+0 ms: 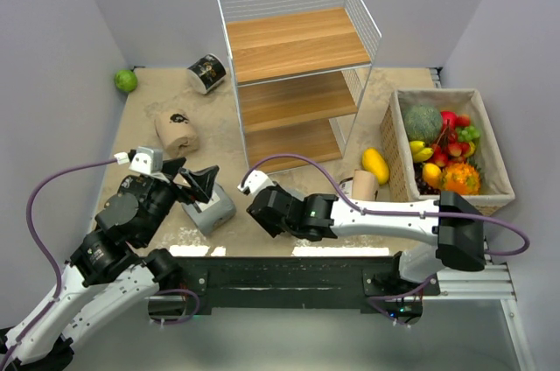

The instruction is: Place and organize the paper towels onto the shelf

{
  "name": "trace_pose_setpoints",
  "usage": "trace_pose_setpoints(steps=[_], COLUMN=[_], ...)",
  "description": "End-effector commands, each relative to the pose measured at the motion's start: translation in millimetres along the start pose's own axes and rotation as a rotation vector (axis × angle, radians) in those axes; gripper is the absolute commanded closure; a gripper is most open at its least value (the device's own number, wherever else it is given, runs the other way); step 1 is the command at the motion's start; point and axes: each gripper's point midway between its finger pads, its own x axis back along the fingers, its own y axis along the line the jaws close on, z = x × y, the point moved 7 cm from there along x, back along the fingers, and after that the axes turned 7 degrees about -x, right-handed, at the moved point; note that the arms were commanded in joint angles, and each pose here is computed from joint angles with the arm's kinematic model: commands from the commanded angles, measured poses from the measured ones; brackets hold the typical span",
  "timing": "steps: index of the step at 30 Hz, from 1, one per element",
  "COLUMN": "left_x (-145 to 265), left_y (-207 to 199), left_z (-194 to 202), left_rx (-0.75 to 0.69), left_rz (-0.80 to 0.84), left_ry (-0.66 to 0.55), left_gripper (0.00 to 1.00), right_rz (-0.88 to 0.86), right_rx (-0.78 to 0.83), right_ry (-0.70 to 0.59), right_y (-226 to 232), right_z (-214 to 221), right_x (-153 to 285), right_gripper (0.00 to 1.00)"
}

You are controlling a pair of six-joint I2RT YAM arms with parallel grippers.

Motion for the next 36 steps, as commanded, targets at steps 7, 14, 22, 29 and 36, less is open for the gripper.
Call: trace_pose_setpoints(steps=[7,14,22,29,36], left_x=[0.2,-0.7,0.3,-0.2,-3.7], left_y=[1.8,1.4,0.9,1.2,0.6], left_z=[-1.2,-0.8,-1.0,-1.5,2.1], left_rx=[0.017,0.014,0.013,0.016,0.005], left_rz=[-0.017,-0.016,-0.008,-0.013,-0.019], left_ry=[-0.017,-0.014,-0.015,-0.017,0.006], left_gripper=[0.0,0.0,0.0,0.0,0.0], right_rz=[0.065,0.065,0.06,0.068,0.043], right_rx=[-0.025,-0.017,-0.025,0.037,0.136], right_ry=[0.01,0.014,0.02,0.011,-0.058], right_y=[-3.3,-4.0,-2.6,-10.8,-25.4], right_z=[12.6,17.0,18.0,12.4,-4.6], right_x=[-15.6,-18.1,-19.2,-6.2,25.0], right_gripper=[0.53,0.53,0.62,0.7,0.76])
